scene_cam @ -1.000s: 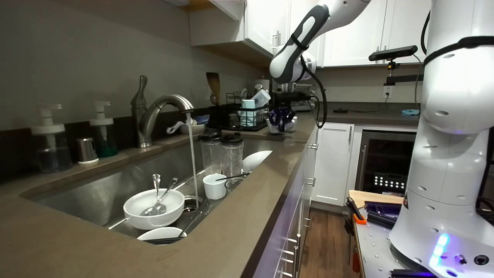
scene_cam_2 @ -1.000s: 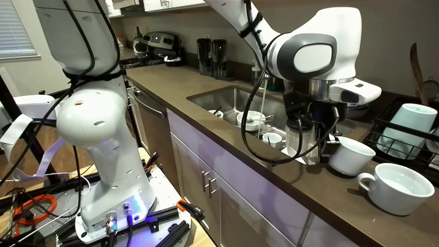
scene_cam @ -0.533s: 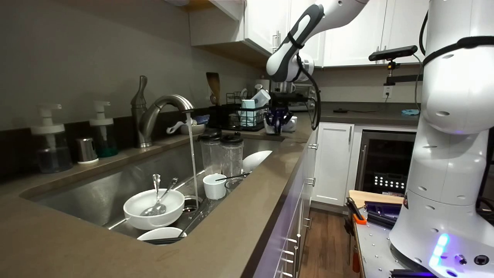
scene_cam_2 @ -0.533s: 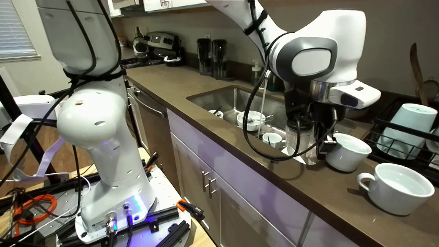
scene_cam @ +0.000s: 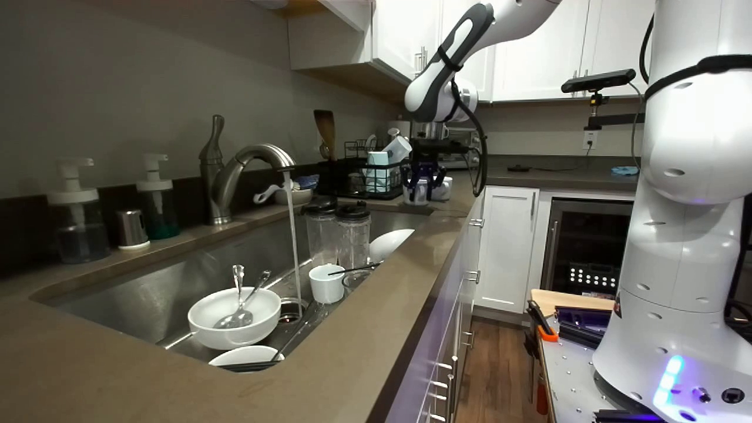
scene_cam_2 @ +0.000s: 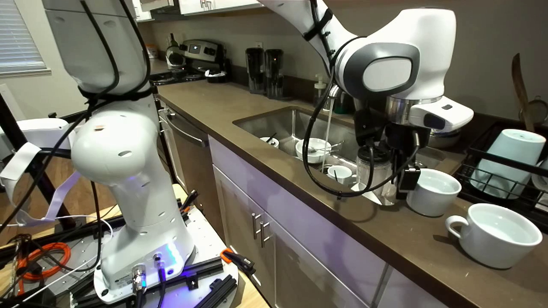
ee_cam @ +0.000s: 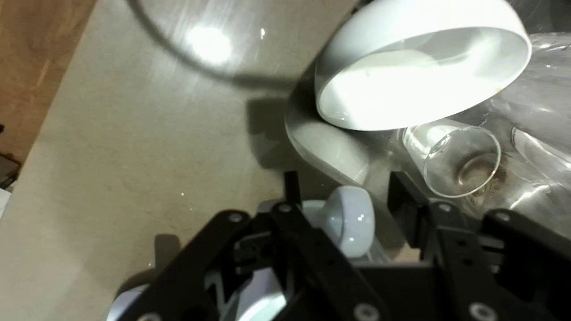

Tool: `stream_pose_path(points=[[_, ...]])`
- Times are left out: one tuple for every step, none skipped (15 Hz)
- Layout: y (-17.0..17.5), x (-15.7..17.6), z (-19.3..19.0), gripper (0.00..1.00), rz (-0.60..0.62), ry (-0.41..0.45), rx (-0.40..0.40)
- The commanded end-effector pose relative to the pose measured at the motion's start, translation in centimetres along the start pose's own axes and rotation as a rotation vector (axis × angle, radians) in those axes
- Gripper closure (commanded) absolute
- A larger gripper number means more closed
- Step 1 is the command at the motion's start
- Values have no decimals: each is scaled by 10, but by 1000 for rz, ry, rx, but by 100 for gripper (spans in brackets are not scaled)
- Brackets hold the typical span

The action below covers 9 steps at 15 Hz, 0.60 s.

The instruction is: Pick the mug on the left side of the counter, put some water in it and place it next to the white mug on the right

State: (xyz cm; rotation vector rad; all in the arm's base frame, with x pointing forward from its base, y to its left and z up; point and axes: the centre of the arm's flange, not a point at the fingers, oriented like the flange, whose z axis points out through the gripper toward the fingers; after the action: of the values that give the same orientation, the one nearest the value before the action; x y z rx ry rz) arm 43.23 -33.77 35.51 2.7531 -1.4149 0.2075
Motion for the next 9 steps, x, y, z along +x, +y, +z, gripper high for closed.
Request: stream_pose_path(points=[[-1,-26,-23,15,-31,-29,30],[-3,-33,-28,8,-33,-36,29],[-4,-42,-35,2,-44,-39,29],[-6,-50,-41,0,-56,-44,32],[-8,-59,-47,0,-64,-40,27],[-10,-70,-54,0,-77,-23,22],[-10,-77,-61,0,-96,-5,16],[-10,-86,-68,0,-117,24,10],[-9,-93,-74,0,-134,45,3]])
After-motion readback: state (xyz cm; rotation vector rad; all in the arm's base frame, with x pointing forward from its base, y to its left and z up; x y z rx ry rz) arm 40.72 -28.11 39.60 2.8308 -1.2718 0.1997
